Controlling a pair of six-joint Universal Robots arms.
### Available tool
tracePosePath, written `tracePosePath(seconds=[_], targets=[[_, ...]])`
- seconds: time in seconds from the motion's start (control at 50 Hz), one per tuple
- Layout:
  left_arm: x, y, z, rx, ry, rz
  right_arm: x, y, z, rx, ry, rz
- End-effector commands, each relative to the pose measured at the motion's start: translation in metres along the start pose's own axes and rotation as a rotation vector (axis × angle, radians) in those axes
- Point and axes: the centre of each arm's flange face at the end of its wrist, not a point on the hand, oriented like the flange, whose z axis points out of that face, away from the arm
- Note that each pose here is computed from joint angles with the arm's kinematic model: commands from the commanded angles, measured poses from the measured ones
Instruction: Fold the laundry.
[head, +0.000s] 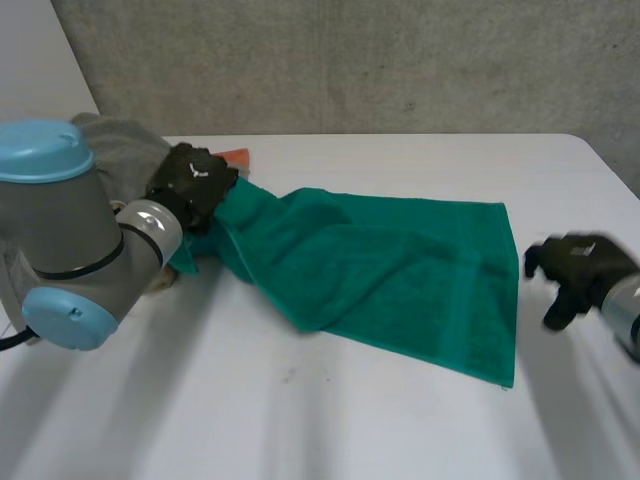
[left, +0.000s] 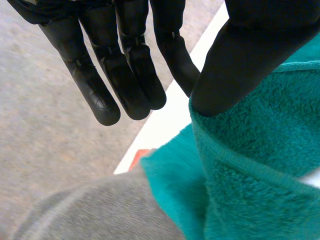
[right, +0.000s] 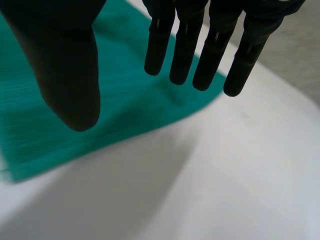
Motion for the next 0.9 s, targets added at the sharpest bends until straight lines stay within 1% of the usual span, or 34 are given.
tracePosePath(seconds=[0.02, 0.1, 0.16, 0.22, 0.34, 0.42, 0.9], targets=[[-0.018, -0.017, 0.014, 0.101, -0.085, -0.007, -0.053, 0.03, -0.012, 0.047, -0.134, 0.031], [-0.027, -0.022, 0.023, 0.134, -0.118, -0.043, -0.066, 0.036, -0.01, 0.081, -0.138, 0.078], [-0.031, -0.021, 0.026, 0.132, -0.146, -0.073, -0.081, 0.045, -0.007, 0.062, -0.147, 0.064], [-0.032, -0.022, 0.027, 0.132, -0.152, -0.081, -0.086, 0.051, -0.002, 0.058, -0.132, 0.052], [-0.03, -0.019, 0.027, 0.123, -0.146, -0.084, -0.086, 0.05, 0.005, 0.112, -0.097, -0.004], [-0.029, -0.018, 0.026, 0.12, -0.143, -0.084, -0.087, 0.055, 0.009, 0.108, -0.089, -0.044], [-0.028, -0.016, 0.025, 0.111, -0.139, -0.087, -0.081, 0.057, 0.031, 0.143, -0.015, -0.12]])
